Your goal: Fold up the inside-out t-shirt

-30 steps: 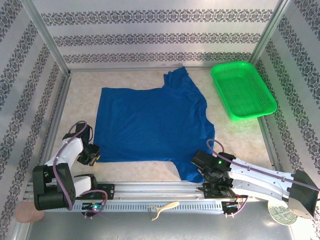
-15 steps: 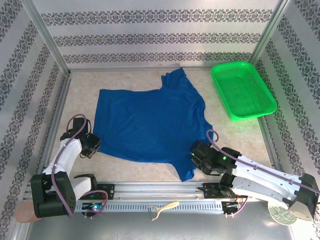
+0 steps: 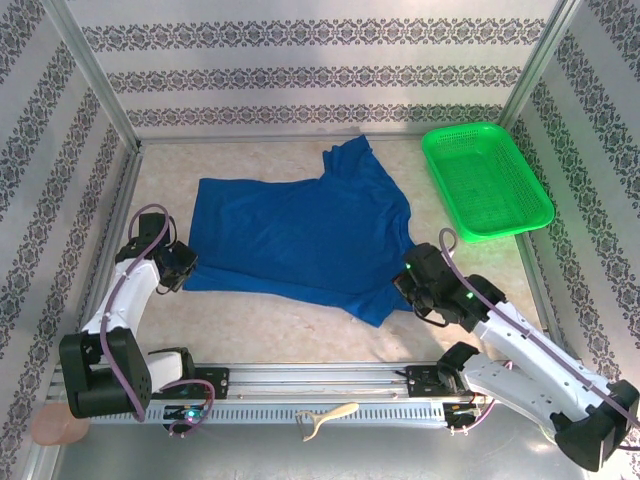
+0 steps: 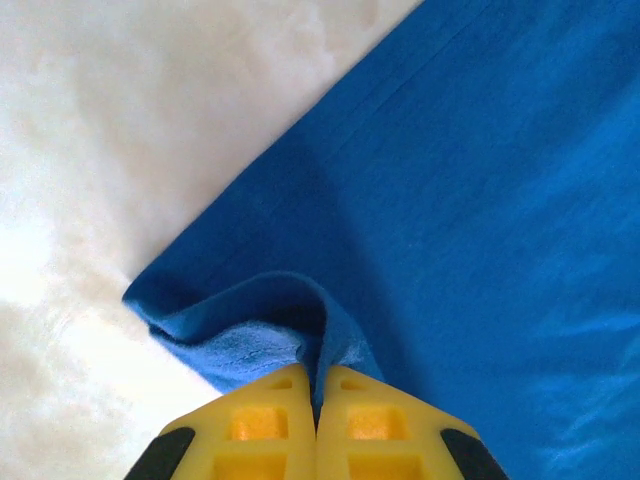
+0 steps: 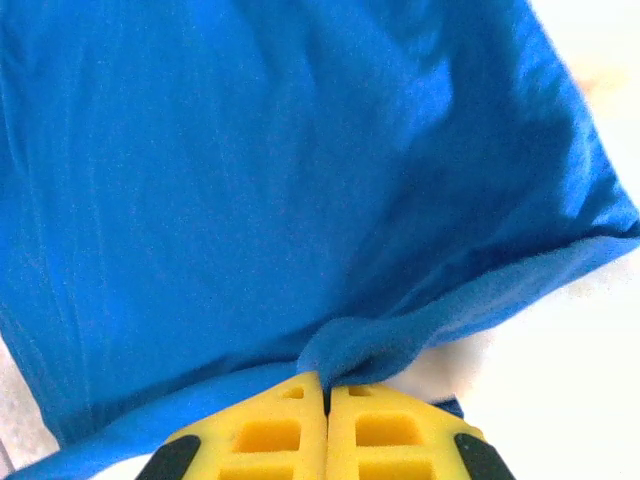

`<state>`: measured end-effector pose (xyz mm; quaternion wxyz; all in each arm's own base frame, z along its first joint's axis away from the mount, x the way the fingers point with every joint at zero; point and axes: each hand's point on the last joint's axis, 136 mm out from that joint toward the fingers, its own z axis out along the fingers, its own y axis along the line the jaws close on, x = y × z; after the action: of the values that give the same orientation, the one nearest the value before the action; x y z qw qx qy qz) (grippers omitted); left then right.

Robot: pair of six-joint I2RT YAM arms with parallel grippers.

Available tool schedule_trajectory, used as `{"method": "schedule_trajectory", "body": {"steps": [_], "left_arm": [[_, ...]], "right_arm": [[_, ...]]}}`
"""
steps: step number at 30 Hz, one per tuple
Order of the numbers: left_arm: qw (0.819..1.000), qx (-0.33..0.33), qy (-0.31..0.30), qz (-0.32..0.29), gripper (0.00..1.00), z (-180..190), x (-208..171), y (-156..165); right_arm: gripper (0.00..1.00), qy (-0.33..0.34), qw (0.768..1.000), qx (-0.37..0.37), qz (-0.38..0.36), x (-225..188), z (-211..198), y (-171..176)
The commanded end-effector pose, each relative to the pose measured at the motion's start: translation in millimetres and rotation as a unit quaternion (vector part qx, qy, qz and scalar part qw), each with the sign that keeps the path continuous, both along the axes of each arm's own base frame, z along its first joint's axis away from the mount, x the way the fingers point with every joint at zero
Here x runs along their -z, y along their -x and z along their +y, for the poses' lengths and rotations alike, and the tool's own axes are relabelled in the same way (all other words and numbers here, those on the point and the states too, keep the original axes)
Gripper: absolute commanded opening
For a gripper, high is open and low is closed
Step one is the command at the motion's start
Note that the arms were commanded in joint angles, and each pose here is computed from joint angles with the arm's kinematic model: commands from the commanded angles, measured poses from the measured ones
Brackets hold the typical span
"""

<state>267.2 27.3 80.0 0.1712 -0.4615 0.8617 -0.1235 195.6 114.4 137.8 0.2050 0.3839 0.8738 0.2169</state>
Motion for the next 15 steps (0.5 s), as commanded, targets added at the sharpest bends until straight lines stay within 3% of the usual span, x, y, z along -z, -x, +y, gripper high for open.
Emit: {"method": "schedule_trajectory", "body": {"steps": [1,15], "left_arm": [[1.0,0.007,-0.02,-0.019,0.0,11.7,-6.4,-17.5],[0.999,-0.003,-0.02,-0.025,0.0,26.7,-9.6,-51.1]], "right_arm": [[0.0,-0.009,0.999,-0.025,-0.03,-21.1,7.5,-19.8],[0.0,-0.03,0.998,-0.022,-0.058,-49.8,12.5,-93.1]]}}
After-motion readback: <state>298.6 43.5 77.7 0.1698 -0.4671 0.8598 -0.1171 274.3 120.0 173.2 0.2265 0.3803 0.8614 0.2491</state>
